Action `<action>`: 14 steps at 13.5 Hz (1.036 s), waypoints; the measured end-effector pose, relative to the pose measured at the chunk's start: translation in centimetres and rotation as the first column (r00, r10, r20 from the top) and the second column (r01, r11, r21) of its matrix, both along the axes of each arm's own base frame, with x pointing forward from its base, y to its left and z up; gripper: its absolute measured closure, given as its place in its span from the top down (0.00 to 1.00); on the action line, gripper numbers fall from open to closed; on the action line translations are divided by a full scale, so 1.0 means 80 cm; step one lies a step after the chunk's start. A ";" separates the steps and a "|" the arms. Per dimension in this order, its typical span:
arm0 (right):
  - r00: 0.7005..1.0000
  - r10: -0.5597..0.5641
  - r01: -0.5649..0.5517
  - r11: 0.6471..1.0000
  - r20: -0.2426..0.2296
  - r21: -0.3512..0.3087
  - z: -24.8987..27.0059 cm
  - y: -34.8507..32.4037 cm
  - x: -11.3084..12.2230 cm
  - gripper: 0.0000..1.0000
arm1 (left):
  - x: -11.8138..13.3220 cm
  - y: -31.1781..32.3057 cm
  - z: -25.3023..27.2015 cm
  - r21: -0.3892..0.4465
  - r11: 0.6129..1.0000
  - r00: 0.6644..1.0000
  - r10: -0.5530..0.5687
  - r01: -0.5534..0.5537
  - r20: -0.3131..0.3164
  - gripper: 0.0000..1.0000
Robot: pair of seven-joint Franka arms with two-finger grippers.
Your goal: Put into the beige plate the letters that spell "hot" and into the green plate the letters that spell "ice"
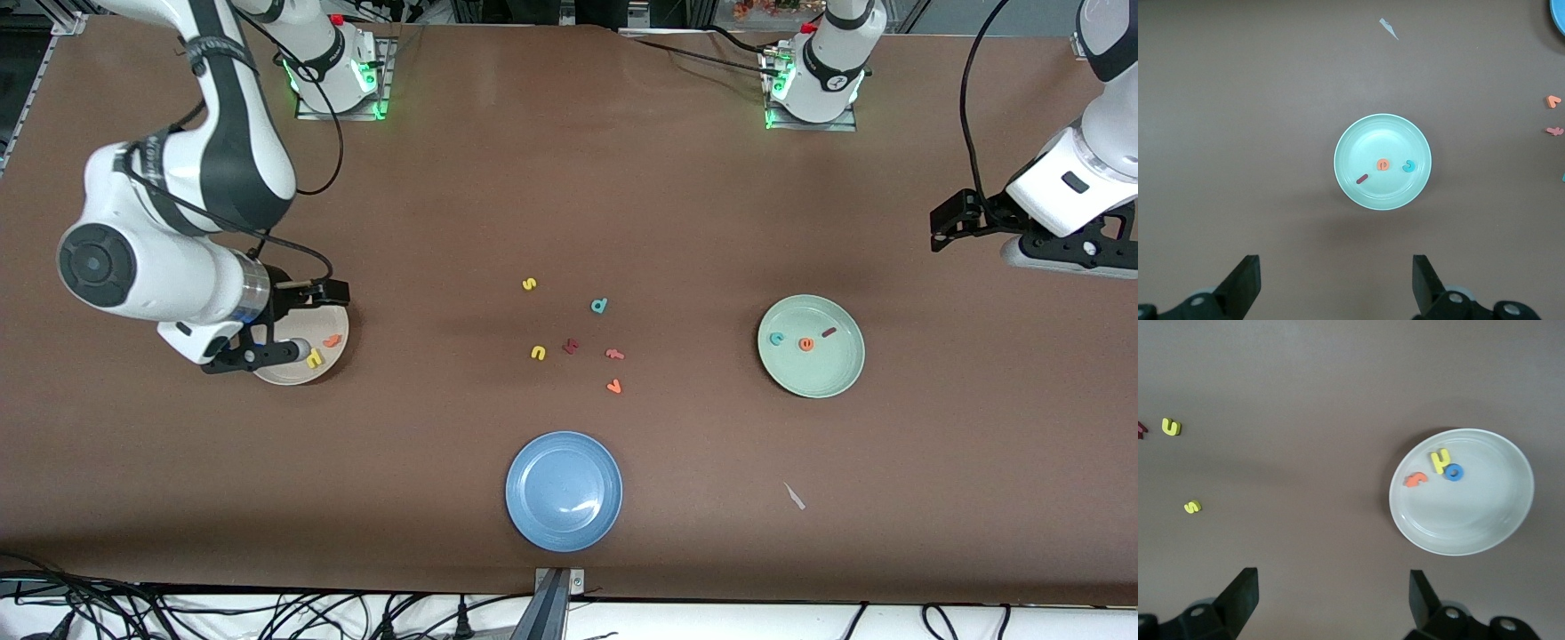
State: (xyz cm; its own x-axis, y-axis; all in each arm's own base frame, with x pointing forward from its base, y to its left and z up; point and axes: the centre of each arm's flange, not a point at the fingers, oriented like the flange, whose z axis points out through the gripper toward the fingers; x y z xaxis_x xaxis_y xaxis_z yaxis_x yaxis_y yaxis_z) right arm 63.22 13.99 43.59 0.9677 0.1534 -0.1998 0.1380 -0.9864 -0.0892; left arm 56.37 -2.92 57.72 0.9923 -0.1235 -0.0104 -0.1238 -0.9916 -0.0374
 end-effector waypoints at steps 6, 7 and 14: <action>0.987 -0.032 0.030 0.999 0.158 0.017 0.093 -0.055 -0.053 1.00 | -0.012 0.000 0.021 -0.001 1.000 1.000 -0.011 0.011 0.020 1.00; 0.988 -0.027 0.025 1.000 0.155 0.014 0.101 -0.062 -0.060 1.00 | -0.012 0.003 0.022 -0.001 1.000 1.000 -0.023 0.023 0.021 1.00; 0.988 -0.023 0.029 0.999 0.155 -0.035 0.146 -0.098 -0.082 1.00 | -0.012 0.015 0.021 -0.025 0.999 1.000 -0.021 0.022 0.018 1.00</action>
State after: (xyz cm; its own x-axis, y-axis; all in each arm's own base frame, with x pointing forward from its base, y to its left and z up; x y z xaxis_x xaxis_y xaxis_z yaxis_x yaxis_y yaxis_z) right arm 56.68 6.14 55.29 0.9911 0.1228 -0.0523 0.1212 -0.9921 -0.0324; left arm 55.44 -1.75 59.44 0.9894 -0.1448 0.0108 -0.1447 -0.9894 -0.0151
